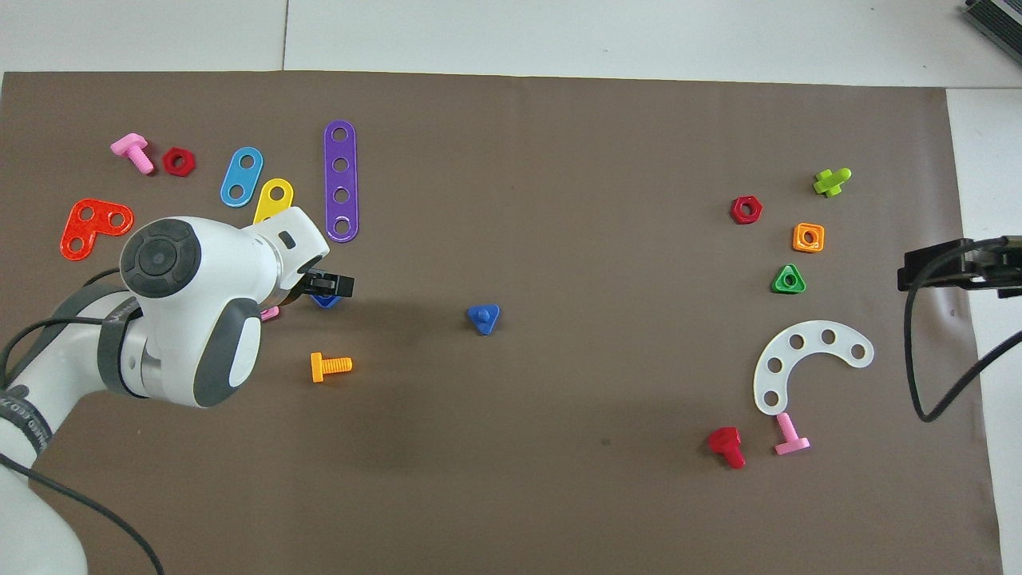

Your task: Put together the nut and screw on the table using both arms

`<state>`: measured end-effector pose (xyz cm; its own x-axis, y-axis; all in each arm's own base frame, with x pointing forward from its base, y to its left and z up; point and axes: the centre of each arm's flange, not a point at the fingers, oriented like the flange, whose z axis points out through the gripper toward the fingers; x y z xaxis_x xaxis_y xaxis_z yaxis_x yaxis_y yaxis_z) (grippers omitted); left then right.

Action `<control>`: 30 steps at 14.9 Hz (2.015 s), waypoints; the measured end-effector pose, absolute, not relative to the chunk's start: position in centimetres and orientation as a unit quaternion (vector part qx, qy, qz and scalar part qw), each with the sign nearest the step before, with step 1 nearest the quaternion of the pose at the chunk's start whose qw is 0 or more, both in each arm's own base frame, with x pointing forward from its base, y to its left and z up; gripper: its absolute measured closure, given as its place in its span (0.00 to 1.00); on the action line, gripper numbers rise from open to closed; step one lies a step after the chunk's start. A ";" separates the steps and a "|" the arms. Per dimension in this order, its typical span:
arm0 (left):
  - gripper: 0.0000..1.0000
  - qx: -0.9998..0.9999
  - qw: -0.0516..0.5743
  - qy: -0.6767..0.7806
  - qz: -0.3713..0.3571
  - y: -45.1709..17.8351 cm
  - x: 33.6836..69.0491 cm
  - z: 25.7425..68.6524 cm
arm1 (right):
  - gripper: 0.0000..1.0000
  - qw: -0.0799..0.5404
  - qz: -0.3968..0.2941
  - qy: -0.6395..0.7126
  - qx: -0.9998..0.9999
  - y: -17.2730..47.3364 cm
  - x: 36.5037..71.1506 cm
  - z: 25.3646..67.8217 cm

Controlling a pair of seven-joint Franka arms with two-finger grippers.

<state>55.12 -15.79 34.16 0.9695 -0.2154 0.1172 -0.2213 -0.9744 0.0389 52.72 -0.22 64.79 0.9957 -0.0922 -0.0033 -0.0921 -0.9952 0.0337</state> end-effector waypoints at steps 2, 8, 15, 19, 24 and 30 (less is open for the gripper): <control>0.08 0.992 0.028 -0.111 0.055 -16.0 55.3 32.8 | 0.00 0.017 -0.003 -0.039 0.999 0.5 52.7 64.8; 0.10 0.992 0.032 -0.109 0.049 -16.1 55.7 29.8 | 0.00 0.017 -0.009 -0.036 0.999 0.7 52.6 64.5; 0.23 0.993 0.031 -0.109 0.042 -16.0 55.5 29.7 | 0.00 0.018 -0.013 -0.036 0.999 0.7 52.6 64.3; 0.35 0.993 0.030 -0.109 0.041 -16.0 55.5 29.7 | 0.00 0.018 -0.013 -0.036 0.999 0.7 52.6 64.3; 0.44 0.993 0.030 -0.107 0.044 -15.8 55.8 30.2 | 0.00 0.018 -0.013 -0.036 0.999 0.7 52.6 64.3; 0.44 0.994 0.029 -0.100 0.036 -16.5 58.3 35.0 | 0.00 0.018 -0.013 -0.036 0.999 0.7 52.6 64.3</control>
